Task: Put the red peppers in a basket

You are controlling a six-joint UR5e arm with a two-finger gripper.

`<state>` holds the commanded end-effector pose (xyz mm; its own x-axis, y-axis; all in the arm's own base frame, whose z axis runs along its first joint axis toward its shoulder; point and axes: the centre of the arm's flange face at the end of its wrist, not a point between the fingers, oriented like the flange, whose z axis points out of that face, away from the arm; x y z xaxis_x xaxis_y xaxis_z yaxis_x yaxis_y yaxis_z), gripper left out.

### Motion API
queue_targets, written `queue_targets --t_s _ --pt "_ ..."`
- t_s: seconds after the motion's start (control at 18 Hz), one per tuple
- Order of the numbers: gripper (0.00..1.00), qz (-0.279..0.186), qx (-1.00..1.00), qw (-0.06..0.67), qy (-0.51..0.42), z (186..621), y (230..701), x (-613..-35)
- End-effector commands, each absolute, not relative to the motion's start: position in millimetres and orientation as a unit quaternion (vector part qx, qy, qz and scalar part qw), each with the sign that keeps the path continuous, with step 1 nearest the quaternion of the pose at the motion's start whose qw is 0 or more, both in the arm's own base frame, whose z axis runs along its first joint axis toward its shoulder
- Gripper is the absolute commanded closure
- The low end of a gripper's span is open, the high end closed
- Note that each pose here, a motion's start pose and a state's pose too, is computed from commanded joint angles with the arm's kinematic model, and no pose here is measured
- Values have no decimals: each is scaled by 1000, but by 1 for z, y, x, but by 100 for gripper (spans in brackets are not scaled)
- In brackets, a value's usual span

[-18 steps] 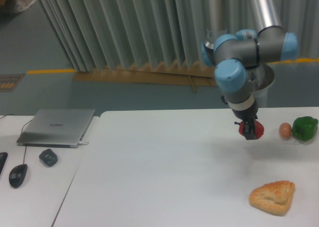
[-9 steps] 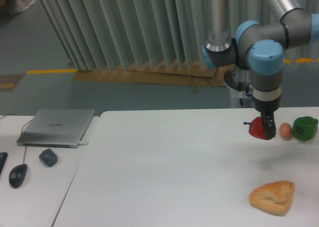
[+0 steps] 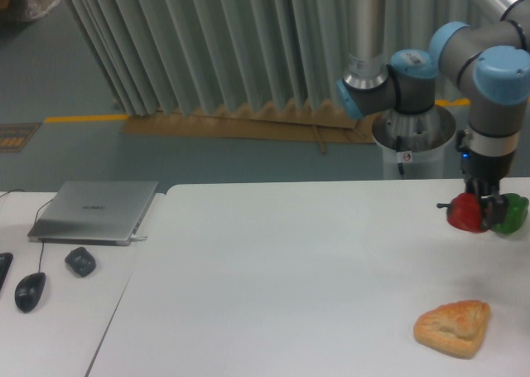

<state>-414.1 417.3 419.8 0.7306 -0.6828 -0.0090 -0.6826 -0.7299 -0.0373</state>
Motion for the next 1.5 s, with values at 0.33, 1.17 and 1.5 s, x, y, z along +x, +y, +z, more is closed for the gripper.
queue_targets --t_s 0.33,1.17,1.5 --pt "62 17 -943 19 331 415 386 -459" --pt "63 106 -959 18 262 403 305 -566" --pt "62 125 -962 14 242 376 279 -604"
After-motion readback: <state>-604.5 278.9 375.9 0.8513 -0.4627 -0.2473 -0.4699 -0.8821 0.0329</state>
